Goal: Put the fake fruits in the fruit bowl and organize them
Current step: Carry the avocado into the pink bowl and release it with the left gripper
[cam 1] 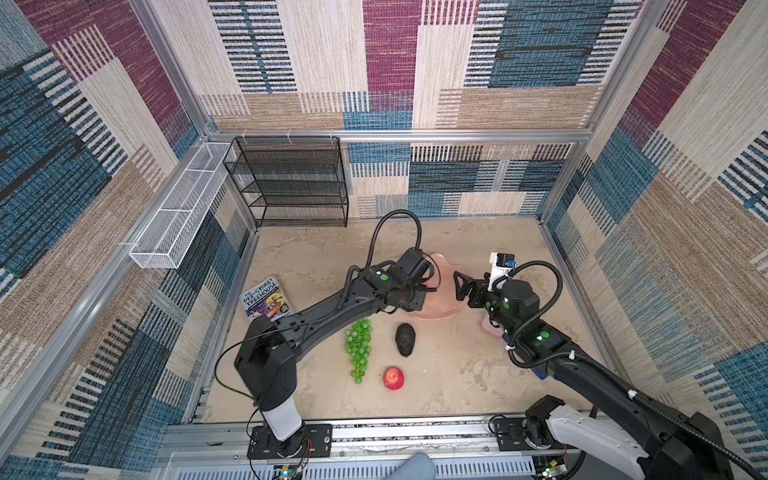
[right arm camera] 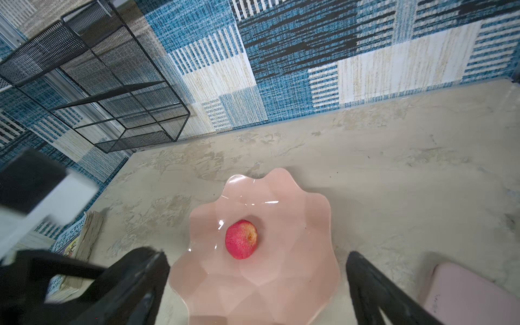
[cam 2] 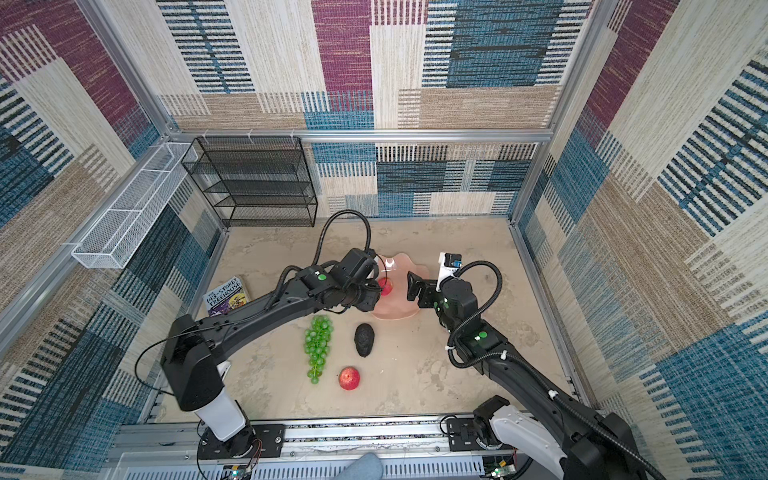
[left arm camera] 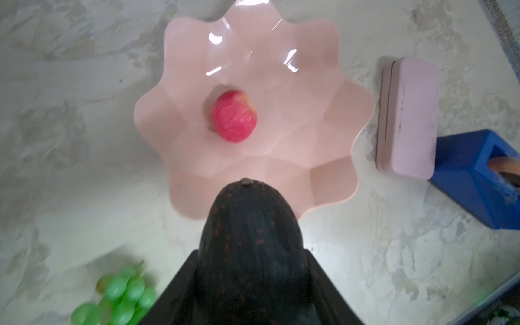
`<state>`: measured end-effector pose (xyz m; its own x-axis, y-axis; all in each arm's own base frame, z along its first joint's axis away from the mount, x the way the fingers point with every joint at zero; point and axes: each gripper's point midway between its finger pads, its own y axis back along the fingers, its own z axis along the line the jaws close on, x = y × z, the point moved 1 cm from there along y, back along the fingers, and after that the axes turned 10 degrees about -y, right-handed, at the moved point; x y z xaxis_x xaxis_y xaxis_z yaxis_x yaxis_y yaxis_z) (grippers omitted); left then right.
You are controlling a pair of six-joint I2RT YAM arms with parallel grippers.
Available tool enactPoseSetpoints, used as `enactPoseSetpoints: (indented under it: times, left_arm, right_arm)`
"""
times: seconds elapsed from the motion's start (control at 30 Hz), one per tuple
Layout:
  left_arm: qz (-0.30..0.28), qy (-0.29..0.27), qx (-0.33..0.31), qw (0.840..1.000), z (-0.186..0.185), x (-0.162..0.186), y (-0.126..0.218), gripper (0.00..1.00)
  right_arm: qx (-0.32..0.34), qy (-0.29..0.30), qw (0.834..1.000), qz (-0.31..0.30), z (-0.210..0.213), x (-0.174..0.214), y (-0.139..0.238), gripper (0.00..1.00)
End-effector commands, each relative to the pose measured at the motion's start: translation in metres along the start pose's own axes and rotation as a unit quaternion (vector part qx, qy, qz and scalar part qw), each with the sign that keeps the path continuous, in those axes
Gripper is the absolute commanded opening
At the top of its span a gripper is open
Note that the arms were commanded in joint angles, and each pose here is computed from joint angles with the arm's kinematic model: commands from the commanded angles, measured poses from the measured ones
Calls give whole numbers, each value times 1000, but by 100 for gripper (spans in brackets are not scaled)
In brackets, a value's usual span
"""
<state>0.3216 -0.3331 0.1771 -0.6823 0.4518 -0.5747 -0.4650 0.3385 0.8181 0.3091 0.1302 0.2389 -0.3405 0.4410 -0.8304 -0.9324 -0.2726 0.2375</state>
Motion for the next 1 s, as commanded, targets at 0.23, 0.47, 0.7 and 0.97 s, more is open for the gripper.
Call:
enactPoseSetpoints:
  times: [0.23, 0.47, 0.7, 0.97]
  left_arm:
    - [9, -51, 20, 998, -24, -41, -68, 45]
    - [46, -57, -7, 997, -22, -35, -122, 46]
    - [77, -34, -17, 996, -13, -20, -151, 57]
    - [53, -11, 4, 999, -15, -41, -128, 70]
  right_arm:
    - [21, -31, 997, -61, -21, -14, 41, 99]
    - [26, -38, 997, -57, -27, -9, 47, 100]
    - [23, -20, 998, -57, -21, -17, 49, 100]
    - [31, -10, 998, -62, -20, -24, 51, 100]
